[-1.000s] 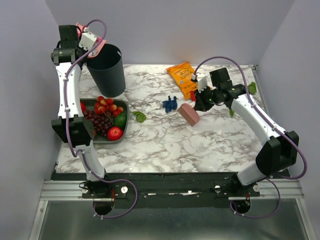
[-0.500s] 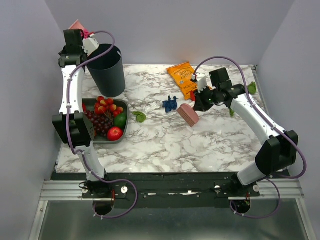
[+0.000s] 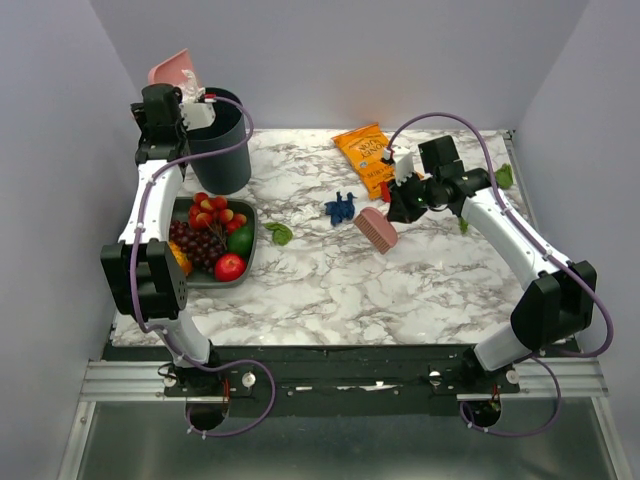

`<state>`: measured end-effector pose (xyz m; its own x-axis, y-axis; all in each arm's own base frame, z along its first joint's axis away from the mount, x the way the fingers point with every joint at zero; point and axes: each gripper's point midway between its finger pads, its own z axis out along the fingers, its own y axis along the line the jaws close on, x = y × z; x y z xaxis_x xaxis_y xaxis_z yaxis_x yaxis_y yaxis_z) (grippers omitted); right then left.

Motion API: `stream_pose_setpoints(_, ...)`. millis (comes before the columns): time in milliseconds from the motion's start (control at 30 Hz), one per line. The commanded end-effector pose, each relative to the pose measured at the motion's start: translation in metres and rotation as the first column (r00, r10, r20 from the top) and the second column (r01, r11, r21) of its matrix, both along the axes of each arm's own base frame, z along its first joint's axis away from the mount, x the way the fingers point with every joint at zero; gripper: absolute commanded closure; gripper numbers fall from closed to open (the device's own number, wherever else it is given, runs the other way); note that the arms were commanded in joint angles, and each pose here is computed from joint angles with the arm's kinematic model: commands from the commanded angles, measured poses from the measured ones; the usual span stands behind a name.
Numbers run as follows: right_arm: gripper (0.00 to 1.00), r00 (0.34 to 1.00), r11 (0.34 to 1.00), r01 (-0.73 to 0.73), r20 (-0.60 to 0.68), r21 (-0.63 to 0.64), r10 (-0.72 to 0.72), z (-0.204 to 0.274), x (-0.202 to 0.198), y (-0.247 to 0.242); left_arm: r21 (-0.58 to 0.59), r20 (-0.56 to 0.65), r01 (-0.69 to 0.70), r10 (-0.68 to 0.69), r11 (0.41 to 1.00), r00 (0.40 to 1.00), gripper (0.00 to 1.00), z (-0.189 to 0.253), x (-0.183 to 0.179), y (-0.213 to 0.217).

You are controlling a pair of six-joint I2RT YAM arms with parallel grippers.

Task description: Sweep away the paper scraps from the table

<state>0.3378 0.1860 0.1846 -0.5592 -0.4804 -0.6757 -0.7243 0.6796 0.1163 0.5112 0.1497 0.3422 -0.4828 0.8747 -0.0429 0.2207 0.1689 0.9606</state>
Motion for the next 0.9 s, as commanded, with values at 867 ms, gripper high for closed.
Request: stream_pose_setpoints(867,0.99,0.999,0.995,-0.035,0.022,0.091,0.033,0.023,0.007,0.018,0.063,0.317,-0.056,0.033,0.996,0.948,1.00,0.084,-0.014,0.003)
